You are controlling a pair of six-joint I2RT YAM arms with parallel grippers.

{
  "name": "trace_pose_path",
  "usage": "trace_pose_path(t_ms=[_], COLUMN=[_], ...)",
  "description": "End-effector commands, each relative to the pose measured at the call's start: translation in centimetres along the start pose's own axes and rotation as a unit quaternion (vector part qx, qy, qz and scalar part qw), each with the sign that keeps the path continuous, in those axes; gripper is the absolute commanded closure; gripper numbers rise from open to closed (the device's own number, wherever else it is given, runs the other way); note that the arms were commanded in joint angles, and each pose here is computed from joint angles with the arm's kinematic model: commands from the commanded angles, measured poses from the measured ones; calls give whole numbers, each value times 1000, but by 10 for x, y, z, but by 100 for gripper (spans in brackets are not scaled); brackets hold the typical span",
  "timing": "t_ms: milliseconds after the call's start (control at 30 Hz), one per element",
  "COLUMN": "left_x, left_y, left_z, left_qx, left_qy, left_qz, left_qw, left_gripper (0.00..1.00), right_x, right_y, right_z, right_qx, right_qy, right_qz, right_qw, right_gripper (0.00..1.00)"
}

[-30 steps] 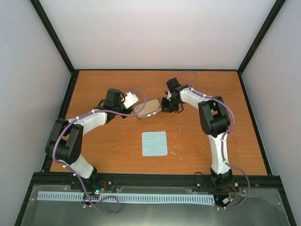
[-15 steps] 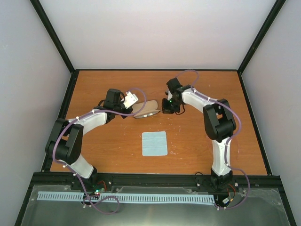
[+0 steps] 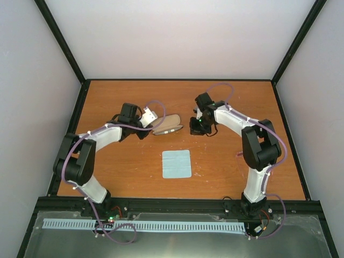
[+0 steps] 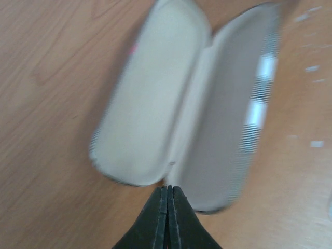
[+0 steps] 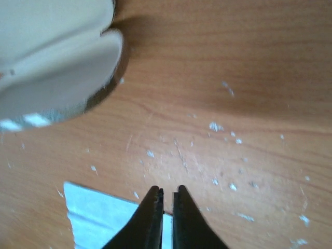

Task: Organize the sunglasses
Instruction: Adjust the sunglasses case at the center of the board, then fold the glasses cleaning cloth at the center of the board.

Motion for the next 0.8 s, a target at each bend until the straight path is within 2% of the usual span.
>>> trace_pose_path(t_ms=[0,67,133,467,633,767], left_x=[-30,-39,-42,-57,-66,-72], left_y=[24,23,18,-2,-1,-1], left_z=[-37,-43,-42,-20,-18,-18], left_qx=[-54,-52,-39,33,37,35], left_qy=[-154,-197,-212,-241,-232,-226], left_qz=[37,34,29,54,60,51], left_qw=[986,978,976,968,970,972], left_gripper=[94,89,87,85,83,83], right_x=[2,3,5,20,22,25], right_y=[-23,-37,-50,-77,-82,-83], right_z=[-19,-22,-24,1,15,26], right_qx=[25,39,46,80,90,95], right_qy=[-4,-2,-4,-33,-57,-72], right_qz=[-42,-64,-81,-132,-151,-159], right_qw=[999,997,996,988,983,980], right_gripper=[86,75,70,70,70,64])
Point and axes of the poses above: each gripper's point midway between its finger pads, its own z axis out along the fingers, its own x axis along the line the jaws close on, y = z × x, the point moved 8 cm from there along -z, back along the fingers, and after that the axes turned 6 degrees about -z, right-handed, at the moved point
